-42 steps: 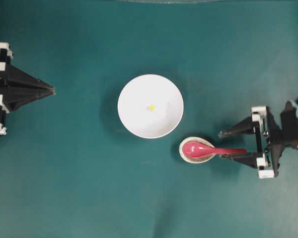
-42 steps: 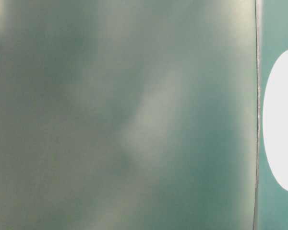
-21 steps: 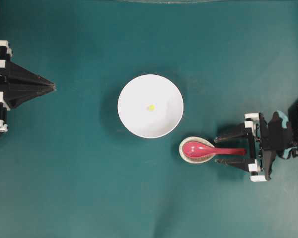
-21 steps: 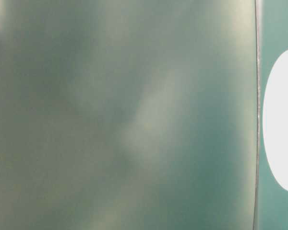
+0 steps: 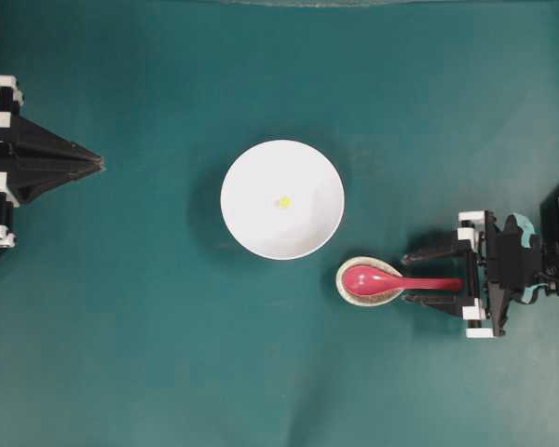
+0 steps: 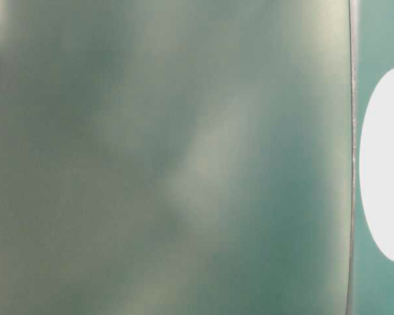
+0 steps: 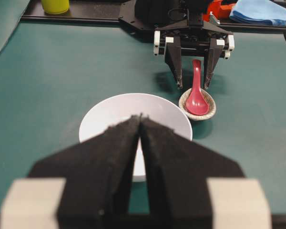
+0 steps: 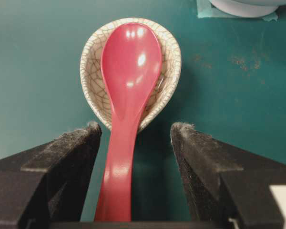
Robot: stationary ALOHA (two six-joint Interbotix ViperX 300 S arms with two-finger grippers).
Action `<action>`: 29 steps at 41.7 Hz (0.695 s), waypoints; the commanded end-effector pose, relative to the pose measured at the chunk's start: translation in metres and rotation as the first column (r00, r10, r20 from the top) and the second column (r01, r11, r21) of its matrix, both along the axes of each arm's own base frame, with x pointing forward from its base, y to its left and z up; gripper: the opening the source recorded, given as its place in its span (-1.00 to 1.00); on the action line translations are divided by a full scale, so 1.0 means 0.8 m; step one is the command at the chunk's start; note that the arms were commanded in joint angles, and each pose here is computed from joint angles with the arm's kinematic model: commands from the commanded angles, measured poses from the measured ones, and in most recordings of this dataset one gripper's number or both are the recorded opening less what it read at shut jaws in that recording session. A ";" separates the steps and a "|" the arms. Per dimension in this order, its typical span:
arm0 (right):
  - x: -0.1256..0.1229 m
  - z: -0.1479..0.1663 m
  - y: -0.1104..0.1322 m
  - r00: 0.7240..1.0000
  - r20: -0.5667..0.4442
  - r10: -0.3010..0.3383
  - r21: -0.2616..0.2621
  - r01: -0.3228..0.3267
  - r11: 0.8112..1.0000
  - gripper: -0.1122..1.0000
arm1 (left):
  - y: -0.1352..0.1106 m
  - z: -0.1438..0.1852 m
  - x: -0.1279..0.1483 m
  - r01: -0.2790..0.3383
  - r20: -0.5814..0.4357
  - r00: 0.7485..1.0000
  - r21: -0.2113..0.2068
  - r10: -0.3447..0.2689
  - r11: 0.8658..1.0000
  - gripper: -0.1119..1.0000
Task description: Scoop the yellow hexagonal prism block from the bowl with a spoon using the right arm.
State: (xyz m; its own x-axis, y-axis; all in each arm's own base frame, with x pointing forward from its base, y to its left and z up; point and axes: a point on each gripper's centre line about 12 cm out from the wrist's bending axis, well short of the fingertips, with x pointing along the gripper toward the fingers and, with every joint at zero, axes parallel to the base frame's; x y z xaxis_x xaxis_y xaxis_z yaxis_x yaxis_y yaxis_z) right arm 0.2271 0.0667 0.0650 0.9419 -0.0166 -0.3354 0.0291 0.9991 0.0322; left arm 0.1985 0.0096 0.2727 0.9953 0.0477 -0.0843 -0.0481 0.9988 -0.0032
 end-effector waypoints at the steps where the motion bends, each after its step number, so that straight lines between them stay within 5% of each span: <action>1: 0.000 0.004 0.003 1.000 0.015 0.011 0.002 -0.011 1.000 0.33 | 0.001 0.010 0.004 -0.001 0.020 1.000 0.002 0.001 1.000 -0.64; 29: -0.007 0.015 0.003 0.999 0.038 0.022 -0.021 -0.021 1.000 0.18 | 0.001 0.010 0.004 -0.001 0.020 1.000 0.004 0.001 1.000 -0.64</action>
